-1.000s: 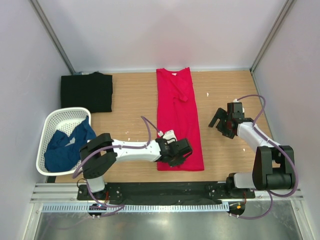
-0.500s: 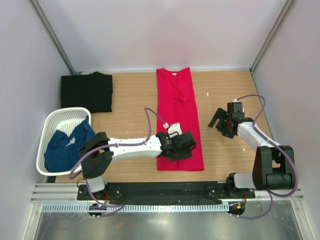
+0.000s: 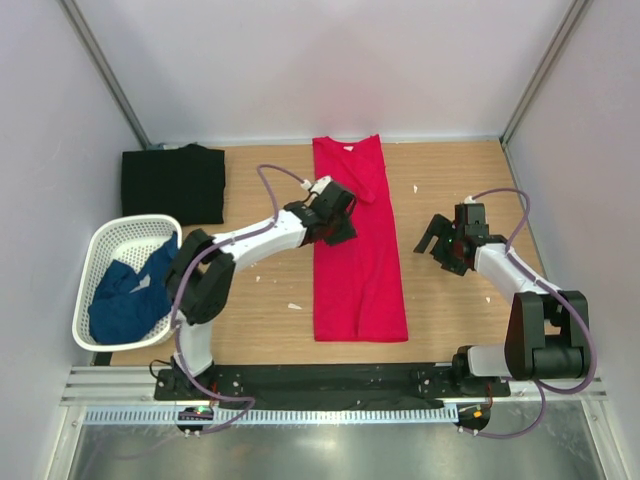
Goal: Fold and stack the t-shirts
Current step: Fold the tshirt
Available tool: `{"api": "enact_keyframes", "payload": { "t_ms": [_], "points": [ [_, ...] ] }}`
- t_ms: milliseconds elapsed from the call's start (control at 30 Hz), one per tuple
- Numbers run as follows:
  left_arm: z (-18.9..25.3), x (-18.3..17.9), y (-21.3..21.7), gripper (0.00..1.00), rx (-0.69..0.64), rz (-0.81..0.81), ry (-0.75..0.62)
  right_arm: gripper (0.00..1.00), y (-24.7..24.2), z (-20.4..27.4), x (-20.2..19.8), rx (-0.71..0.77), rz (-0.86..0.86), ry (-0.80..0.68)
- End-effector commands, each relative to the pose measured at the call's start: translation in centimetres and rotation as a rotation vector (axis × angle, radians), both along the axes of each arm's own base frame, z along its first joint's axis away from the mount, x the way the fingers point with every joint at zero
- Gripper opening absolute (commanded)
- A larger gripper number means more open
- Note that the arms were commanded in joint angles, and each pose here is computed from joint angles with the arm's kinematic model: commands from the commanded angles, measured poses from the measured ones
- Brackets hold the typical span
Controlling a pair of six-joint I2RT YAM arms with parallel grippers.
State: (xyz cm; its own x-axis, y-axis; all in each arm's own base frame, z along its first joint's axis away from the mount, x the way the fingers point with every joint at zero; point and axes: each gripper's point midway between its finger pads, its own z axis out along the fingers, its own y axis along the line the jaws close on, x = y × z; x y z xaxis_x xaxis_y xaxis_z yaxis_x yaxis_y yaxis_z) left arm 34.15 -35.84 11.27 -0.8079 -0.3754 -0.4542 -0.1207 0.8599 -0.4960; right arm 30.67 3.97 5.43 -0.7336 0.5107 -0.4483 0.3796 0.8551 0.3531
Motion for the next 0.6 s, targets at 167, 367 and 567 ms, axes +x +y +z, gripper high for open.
{"api": "enact_keyframes", "payload": {
  "t_ms": [167,367,567],
  "points": [
    [-2.2,2.1,-4.3,0.31,-0.054,-0.108,0.020,0.89,0.2,0.3,1.1,0.006,0.015,-0.030],
    [-5.0,1.0,-4.2,0.31,-0.037,-0.107,0.085,0.89,0.4,0.3,1.1,0.010,0.021,-0.024],
    [-6.1,0.1,-4.8,0.31,-0.017,-0.104,0.095,0.89,0.2,0.3,1.1,0.002,0.018,-0.023]
  ]
}}
